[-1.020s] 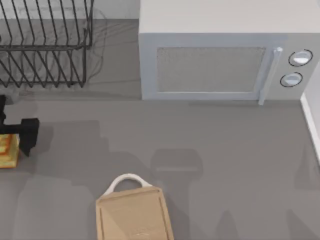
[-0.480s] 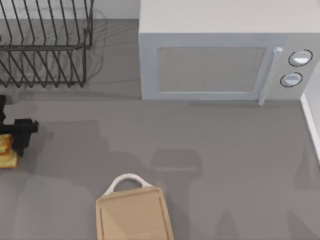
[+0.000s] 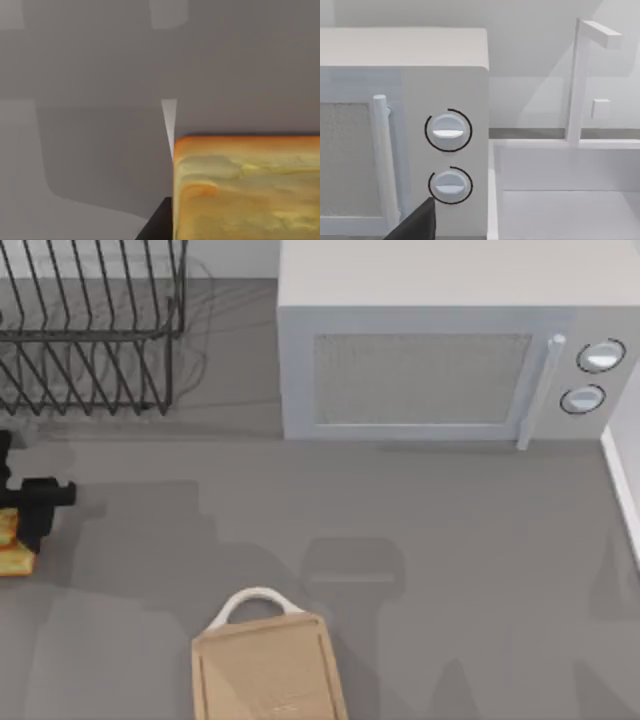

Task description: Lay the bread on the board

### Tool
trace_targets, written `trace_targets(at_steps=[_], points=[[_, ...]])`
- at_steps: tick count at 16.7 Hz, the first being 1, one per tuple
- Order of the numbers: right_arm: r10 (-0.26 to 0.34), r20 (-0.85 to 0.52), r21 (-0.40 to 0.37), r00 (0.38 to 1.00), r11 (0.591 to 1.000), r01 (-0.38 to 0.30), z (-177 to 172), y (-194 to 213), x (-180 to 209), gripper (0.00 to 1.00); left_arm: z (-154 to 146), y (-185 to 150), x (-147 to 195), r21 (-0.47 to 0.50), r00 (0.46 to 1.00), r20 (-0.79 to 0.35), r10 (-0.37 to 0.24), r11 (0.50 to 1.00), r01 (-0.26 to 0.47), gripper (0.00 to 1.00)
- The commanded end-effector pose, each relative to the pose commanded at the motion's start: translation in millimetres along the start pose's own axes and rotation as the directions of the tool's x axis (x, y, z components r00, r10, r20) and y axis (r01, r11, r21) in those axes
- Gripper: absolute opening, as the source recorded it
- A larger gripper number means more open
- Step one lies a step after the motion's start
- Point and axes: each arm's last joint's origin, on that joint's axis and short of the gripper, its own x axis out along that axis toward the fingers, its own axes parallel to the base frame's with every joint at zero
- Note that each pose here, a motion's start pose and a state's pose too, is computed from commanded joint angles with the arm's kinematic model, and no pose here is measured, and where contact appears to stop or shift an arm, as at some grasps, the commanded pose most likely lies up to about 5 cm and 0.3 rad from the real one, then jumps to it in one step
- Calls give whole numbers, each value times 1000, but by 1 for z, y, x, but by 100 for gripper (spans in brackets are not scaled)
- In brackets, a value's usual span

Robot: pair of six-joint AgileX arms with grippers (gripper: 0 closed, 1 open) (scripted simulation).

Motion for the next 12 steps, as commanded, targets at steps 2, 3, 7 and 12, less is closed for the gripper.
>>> trace_targets(at_steps=[2,3,7,12], points=[[0,0,0,1000,1000,0,0,0,0,100,0,0,0,0,1000,0,0,1000,0,0],[0,0,0,1000,1000,0,0,0,0,100,0,0,0,0,1000,0,0,1000,0,0],[0,0,0,1000,1000,0,0,0,0,100,1,0,-6,3,1000,11,1,1000,-1,0],[0,0,0,1000,1000,0,0,0,0,100,7,0,-47,2,1000,24,1,1000,-1,0]])
